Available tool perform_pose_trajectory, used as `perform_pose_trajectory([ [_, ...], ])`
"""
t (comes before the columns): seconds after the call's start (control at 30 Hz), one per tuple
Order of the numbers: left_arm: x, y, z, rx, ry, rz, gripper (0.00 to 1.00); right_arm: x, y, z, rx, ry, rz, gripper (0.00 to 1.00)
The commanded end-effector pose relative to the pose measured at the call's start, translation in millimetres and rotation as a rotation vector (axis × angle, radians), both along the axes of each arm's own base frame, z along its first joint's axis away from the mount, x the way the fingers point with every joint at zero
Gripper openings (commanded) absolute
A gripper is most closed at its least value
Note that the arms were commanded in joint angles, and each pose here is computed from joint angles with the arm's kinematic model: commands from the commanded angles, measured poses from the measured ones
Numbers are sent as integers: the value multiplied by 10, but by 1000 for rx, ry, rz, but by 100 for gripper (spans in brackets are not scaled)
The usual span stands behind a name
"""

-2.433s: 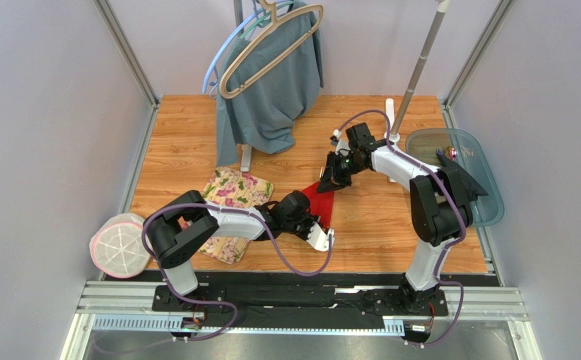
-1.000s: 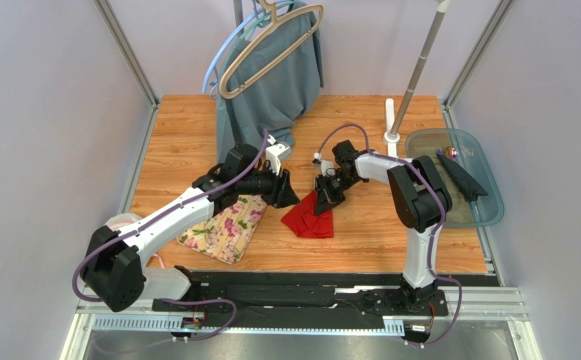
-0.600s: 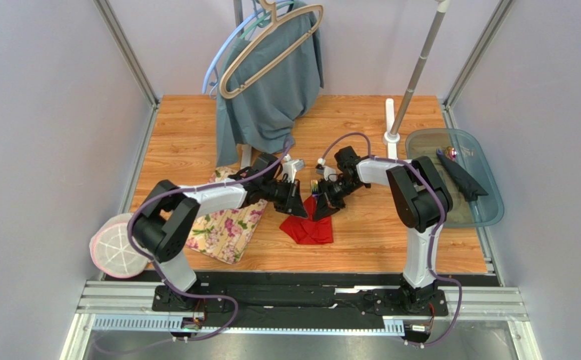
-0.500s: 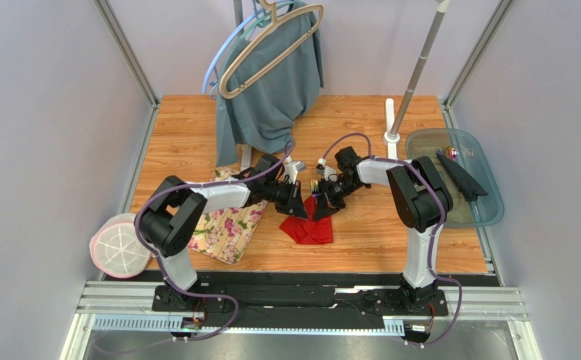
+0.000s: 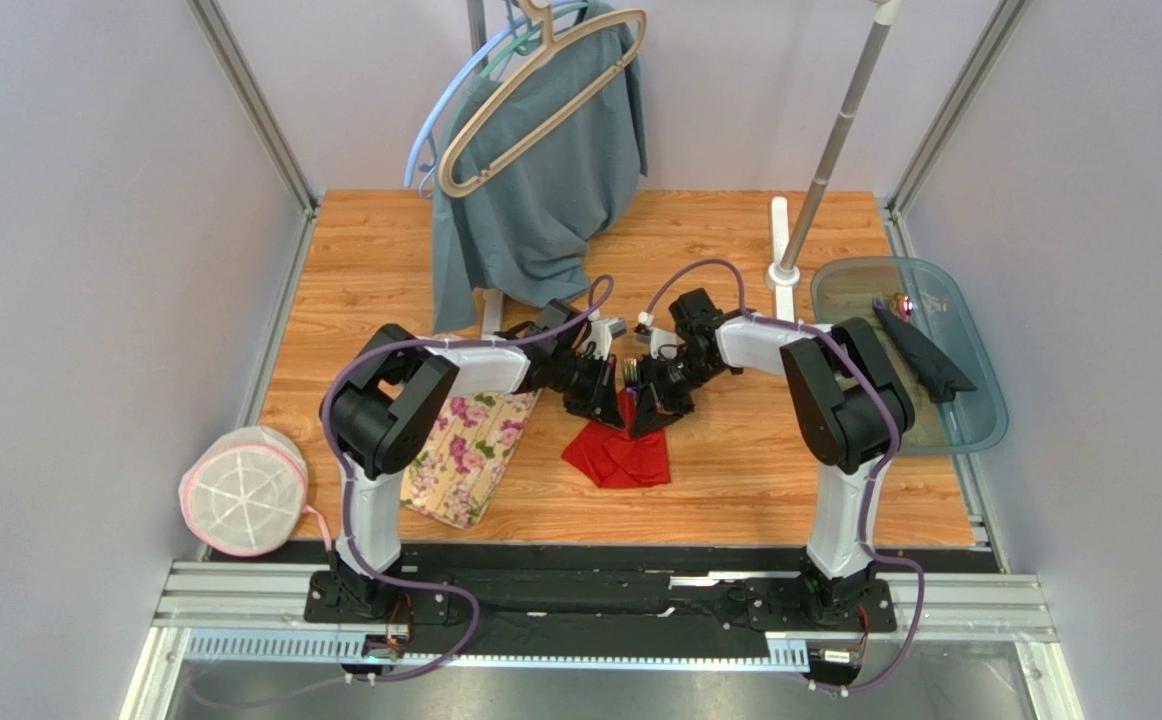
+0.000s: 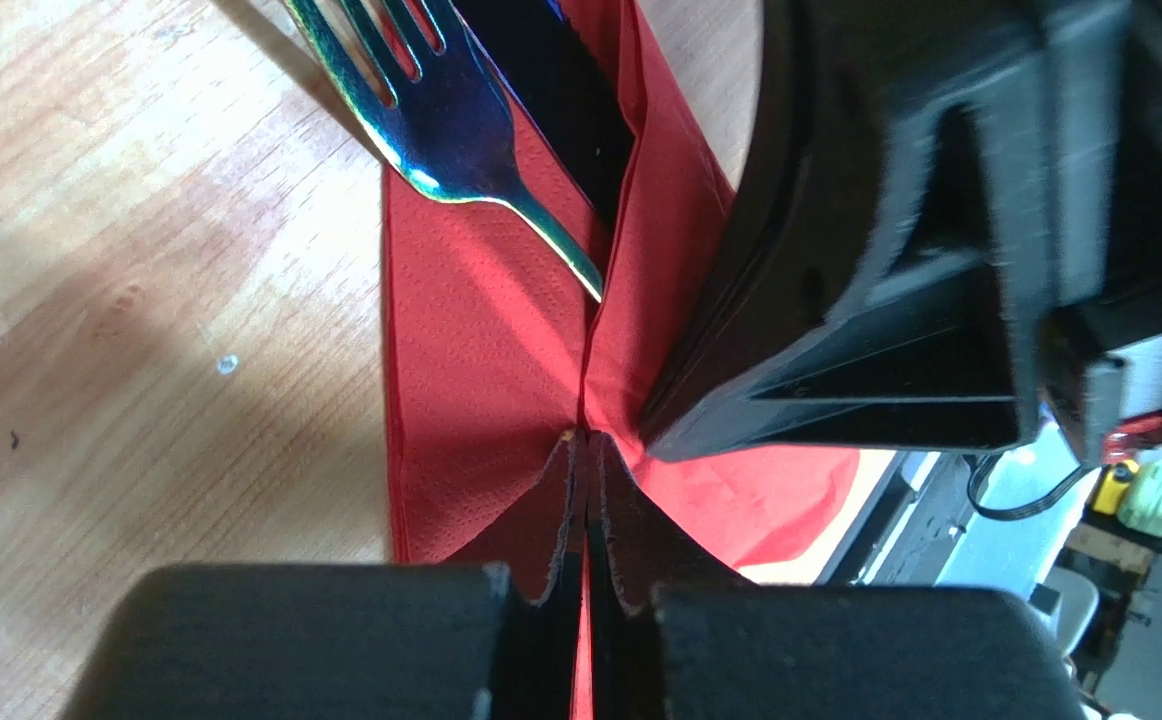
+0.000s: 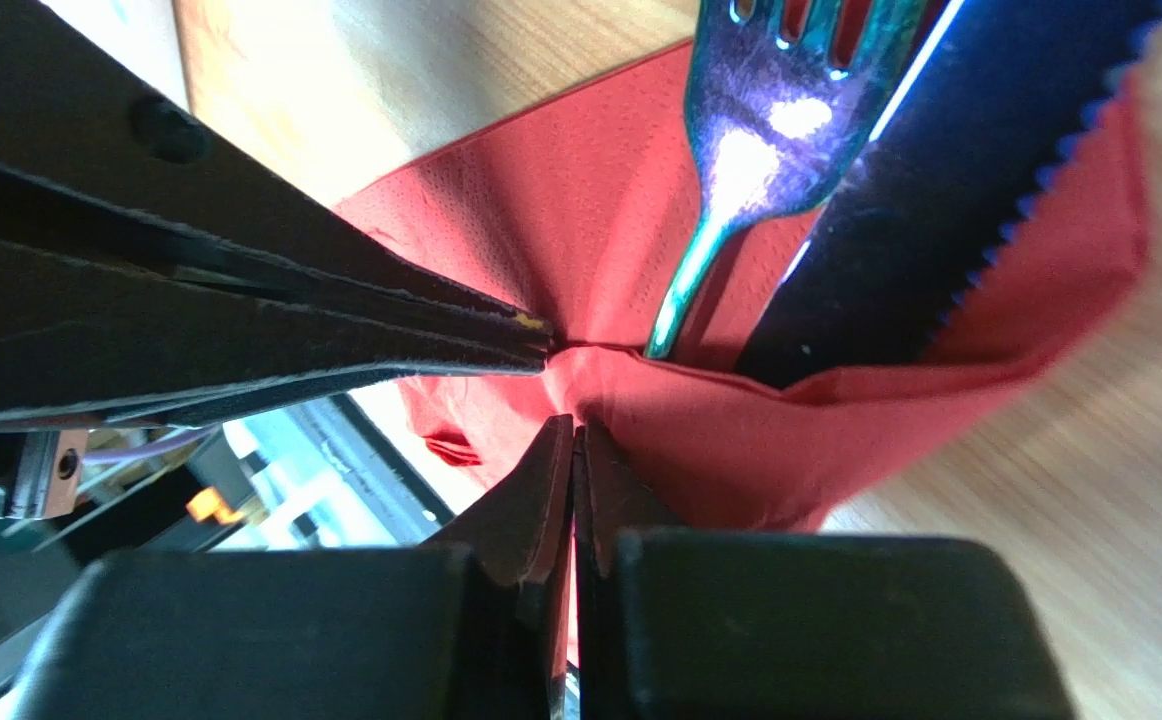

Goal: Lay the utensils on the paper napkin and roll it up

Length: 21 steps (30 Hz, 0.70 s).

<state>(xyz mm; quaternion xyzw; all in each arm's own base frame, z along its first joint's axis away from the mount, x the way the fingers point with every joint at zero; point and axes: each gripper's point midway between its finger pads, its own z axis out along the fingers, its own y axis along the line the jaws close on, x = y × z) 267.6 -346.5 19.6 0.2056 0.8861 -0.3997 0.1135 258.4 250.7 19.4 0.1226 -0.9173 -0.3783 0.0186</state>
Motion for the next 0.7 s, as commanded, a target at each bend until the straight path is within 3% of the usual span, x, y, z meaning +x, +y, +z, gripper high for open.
perform_pose_trajectory([
  [0.0,16,105,-160,81,-1,-1,0,203,-69,134,-54,-132,-6,3],
  [0.1,-8,68,-15,-3,14,16,0,154,-101,25,-77,-104,5,2],
  [0.23,31,-19,426,-153,-63,22,0,91,-112,-85,-78,-75,3,2],
  [0.5,-121,-72,712,-220,-67,-17,1,133,-135,-199,-113,-67,-17,2],
  [0.67,-210,-107,456,-157,-22,-22,0,133,-132,-218,-118,-53,-28,2],
])
